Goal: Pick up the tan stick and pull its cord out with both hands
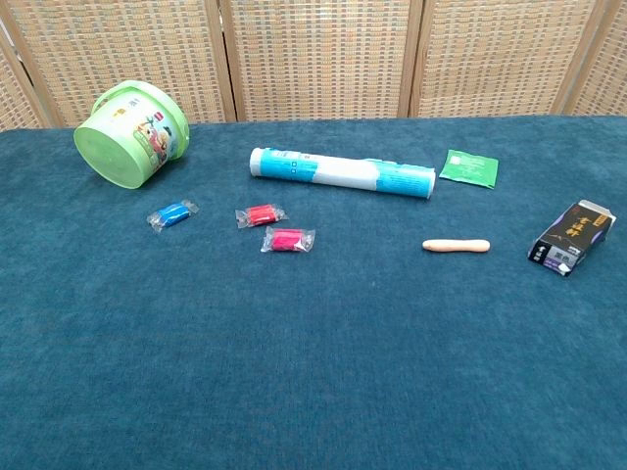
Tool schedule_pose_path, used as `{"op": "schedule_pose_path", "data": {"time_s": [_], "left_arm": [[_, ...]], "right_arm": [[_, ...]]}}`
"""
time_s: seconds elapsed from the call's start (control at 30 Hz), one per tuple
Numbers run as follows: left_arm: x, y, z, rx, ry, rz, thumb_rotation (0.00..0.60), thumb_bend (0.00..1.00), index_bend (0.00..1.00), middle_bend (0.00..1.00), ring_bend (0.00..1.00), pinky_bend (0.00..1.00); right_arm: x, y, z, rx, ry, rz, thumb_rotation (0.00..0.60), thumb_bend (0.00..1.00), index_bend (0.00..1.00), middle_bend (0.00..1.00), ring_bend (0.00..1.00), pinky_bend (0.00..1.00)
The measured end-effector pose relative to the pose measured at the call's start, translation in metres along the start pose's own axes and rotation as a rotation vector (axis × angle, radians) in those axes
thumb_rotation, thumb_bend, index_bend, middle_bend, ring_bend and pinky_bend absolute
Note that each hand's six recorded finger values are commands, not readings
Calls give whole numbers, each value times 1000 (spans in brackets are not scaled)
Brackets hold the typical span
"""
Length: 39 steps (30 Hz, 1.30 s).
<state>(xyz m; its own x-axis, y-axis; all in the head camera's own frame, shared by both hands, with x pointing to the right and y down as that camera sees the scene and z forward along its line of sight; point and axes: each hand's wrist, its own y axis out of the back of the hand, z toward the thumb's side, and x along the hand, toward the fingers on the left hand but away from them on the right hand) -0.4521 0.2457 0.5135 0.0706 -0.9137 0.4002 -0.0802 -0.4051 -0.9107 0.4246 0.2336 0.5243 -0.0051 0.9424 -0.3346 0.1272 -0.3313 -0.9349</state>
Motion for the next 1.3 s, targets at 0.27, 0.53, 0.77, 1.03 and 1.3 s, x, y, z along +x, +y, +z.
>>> {"op": "schedule_pose_path", "data": {"time_s": [0.27, 0.53, 0.77, 1.03, 1.3], "left_arm": [[2, -1, 0, 0, 0, -6, 600, 0, 0, 0, 0, 0], [5, -5, 3, 1, -6, -7, 600, 0, 0, 0, 0, 0], [12, -12, 4, 14, 7, -8, 600, 0, 0, 0, 0, 0], [23, -22, 1, 32, 42, -27, 600, 0, 0, 0, 0, 0], [32, -28, -2, 38, 64, -41, 600, 0, 0, 0, 0, 0]], "right_arm": [[0, -3, -1, 0, -3, 14, 600, 0, 7, 0, 0, 0], [-11, -14, 4, -31, 21, 62, 600, 0, 135, 0, 0, 0], [-64, -23, 27, -28, 113, 116, 600, 167, 298, 0, 0, 0], [-138, -50, 60, -144, 101, 248, 600, 317, 363, 0, 0, 0], [-184, -104, 92, -168, 62, 364, 600, 410, 399, 0, 0, 0]]}}
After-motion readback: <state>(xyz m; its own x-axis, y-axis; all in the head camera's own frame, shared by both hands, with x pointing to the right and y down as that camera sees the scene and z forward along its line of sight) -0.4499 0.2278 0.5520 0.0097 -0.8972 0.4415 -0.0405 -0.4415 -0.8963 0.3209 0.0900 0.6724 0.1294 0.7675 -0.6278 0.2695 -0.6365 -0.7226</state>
